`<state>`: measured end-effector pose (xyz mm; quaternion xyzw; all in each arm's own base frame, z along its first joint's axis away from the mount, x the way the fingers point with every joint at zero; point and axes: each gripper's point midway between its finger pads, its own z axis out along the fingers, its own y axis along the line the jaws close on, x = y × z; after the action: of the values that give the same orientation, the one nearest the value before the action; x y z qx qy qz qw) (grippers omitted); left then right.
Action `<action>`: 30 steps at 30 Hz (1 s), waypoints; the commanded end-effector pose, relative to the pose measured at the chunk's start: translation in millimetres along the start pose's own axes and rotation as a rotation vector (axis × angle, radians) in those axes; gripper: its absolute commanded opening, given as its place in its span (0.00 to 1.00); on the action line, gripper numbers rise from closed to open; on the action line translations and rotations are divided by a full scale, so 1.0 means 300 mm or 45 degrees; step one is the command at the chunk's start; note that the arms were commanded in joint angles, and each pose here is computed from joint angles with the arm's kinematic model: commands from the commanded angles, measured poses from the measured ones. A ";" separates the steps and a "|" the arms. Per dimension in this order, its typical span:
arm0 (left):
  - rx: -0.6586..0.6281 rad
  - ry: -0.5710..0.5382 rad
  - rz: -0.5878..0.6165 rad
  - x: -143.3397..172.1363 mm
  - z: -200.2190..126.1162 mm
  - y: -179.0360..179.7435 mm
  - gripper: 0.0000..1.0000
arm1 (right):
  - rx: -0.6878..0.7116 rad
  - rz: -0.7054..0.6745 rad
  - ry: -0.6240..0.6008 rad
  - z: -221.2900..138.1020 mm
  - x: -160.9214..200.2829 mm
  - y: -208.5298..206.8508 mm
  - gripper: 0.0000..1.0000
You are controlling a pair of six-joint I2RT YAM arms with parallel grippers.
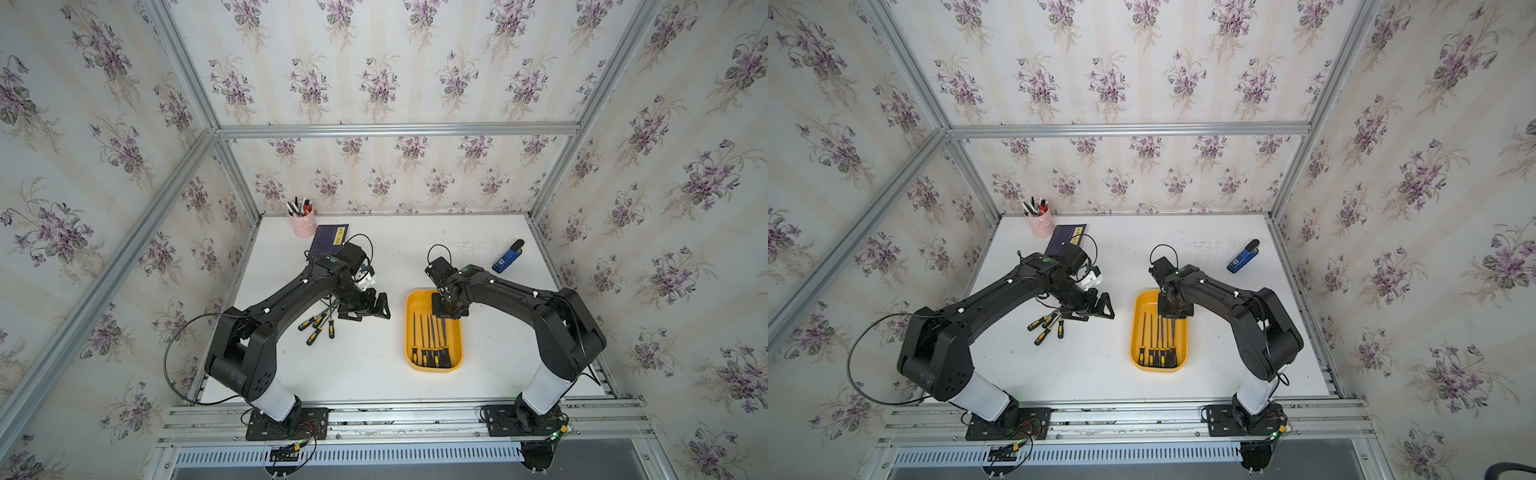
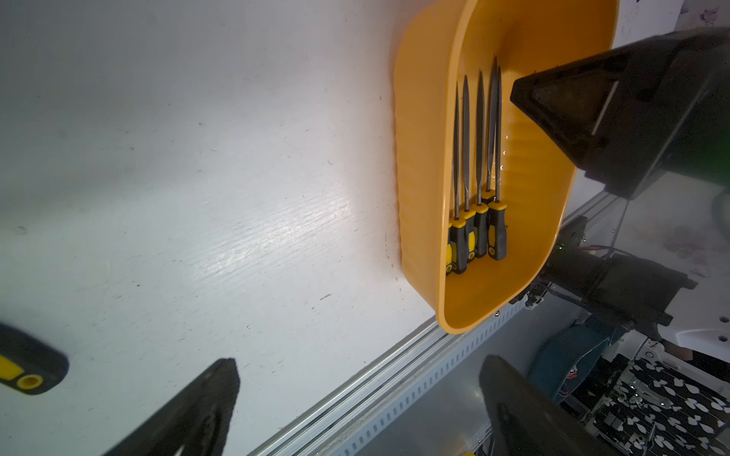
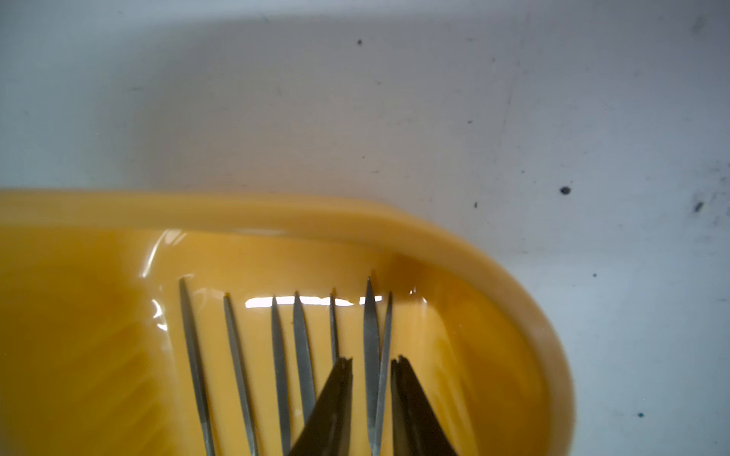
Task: Put the file tool into the storage box
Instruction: Place the file tool in the storage box, then pick up the file tool from the center of the board.
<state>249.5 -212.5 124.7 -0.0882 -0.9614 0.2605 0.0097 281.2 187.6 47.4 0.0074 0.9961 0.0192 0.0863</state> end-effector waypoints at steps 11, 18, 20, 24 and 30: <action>-0.358 -0.019 -0.317 0.065 -0.113 0.266 1.00 | -0.074 0.051 -0.177 -0.227 -0.106 0.033 0.35; -0.427 -0.042 -0.394 0.047 -0.098 0.365 0.88 | -0.217 0.045 -0.244 -0.334 -0.132 0.108 0.33; -0.435 -0.059 -0.407 0.035 -0.076 0.383 0.81 | -0.234 0.044 -0.247 -0.340 -0.131 0.121 0.33; -0.468 -0.040 -0.457 0.025 -0.021 0.428 0.64 | -0.239 0.049 -0.236 -0.325 -0.119 0.134 0.32; -0.527 -0.035 -0.470 0.011 0.012 0.474 0.61 | -0.248 0.038 -0.213 -0.305 -0.093 0.150 0.32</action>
<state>261.8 -99.0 55.2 0.0852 -0.9930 0.0723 0.0376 294.9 226.3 145.4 0.0152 0.9788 0.1129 0.1700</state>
